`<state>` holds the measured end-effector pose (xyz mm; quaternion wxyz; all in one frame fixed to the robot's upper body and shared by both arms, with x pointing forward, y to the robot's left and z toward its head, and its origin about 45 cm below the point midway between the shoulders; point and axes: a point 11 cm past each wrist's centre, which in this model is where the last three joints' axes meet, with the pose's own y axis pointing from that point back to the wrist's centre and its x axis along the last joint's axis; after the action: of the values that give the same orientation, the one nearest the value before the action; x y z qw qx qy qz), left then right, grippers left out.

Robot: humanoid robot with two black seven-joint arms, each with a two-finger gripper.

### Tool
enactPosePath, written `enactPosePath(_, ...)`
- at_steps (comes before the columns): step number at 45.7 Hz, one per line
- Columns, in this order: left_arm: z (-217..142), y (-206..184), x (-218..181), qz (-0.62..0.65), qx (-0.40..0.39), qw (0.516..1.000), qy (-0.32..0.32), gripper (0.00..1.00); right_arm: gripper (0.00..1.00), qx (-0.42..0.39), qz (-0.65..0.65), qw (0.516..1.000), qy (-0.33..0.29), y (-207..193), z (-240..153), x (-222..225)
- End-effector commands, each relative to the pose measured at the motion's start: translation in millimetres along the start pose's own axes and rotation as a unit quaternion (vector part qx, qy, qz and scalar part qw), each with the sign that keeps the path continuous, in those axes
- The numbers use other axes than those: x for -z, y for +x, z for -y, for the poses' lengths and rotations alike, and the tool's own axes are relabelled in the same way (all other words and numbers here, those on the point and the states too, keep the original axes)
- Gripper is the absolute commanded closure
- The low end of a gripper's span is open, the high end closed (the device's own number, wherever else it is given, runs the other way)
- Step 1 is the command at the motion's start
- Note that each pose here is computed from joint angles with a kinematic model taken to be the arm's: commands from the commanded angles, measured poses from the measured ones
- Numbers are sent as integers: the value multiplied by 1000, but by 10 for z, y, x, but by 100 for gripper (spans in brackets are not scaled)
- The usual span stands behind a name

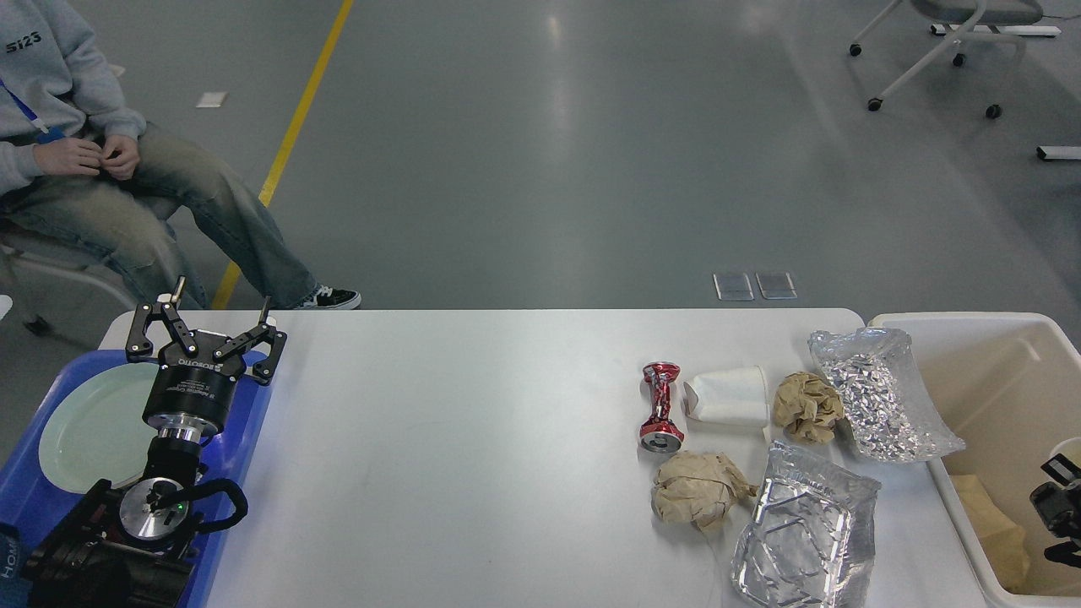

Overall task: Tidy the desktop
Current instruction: 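Raise the right gripper and move it toward the white cup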

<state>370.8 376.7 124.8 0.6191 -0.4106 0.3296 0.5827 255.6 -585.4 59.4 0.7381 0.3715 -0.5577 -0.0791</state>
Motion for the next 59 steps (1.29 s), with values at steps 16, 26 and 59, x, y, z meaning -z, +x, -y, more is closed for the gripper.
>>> enactPosePath(16,-2,4,-4,0,-1,1000,0,4,86,19,-12,1000,2,-492,-35,10)
enactPosePath(26,1,-1,-3,0,0,1000,0,4,0,-8,-1,1000,-3,-370,-14,-54)
enactPosePath(59,-2,4,-4,0,-1,1000,0,4,0,176,-277,939,102,1347,-1241,848)
